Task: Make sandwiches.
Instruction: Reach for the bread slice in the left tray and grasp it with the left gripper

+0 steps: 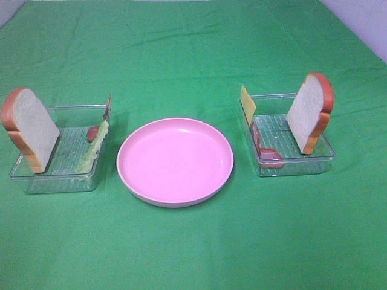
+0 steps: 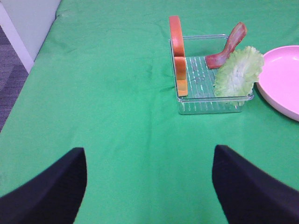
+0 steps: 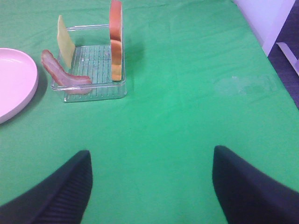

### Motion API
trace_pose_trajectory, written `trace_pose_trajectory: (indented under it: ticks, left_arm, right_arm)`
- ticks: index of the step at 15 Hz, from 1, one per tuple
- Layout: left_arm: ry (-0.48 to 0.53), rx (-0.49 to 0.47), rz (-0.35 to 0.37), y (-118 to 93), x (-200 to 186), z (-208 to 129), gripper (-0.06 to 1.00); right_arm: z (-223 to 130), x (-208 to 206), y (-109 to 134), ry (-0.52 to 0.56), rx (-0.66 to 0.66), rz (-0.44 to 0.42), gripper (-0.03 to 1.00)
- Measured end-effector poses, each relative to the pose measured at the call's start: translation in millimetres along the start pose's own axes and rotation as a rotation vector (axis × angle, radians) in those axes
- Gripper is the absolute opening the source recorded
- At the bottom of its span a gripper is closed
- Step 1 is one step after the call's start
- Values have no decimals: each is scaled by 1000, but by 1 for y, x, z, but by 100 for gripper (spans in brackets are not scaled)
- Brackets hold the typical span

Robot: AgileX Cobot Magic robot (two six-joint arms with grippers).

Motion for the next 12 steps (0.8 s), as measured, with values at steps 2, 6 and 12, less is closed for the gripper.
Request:
trace_pose_trajectory:
  ticks: [2, 6, 12]
  left_arm:
    - [0, 0, 0, 0, 0, 0, 71]
    - [0, 0, 0, 0, 0, 0, 71]
    - [0, 0, 0, 0, 0, 0, 71]
  right_arm:
    - [0, 0, 0, 0, 0, 0, 69]
    - [0, 0, 0, 0, 0, 0, 69]
    - [0, 0, 0, 0, 0, 0, 69]
Point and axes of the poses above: a point on each arm's last joint axis where the gripper is mounted, x pointing out along that axis toward the gripper, y along the wrist's bending axis when the last joint is at zero, z = x × y, the point moved 3 cm from there along x, pointing out along that axis toward the gripper, and after that the axes turned 13 degrees about -x, right-handed, at the moved point
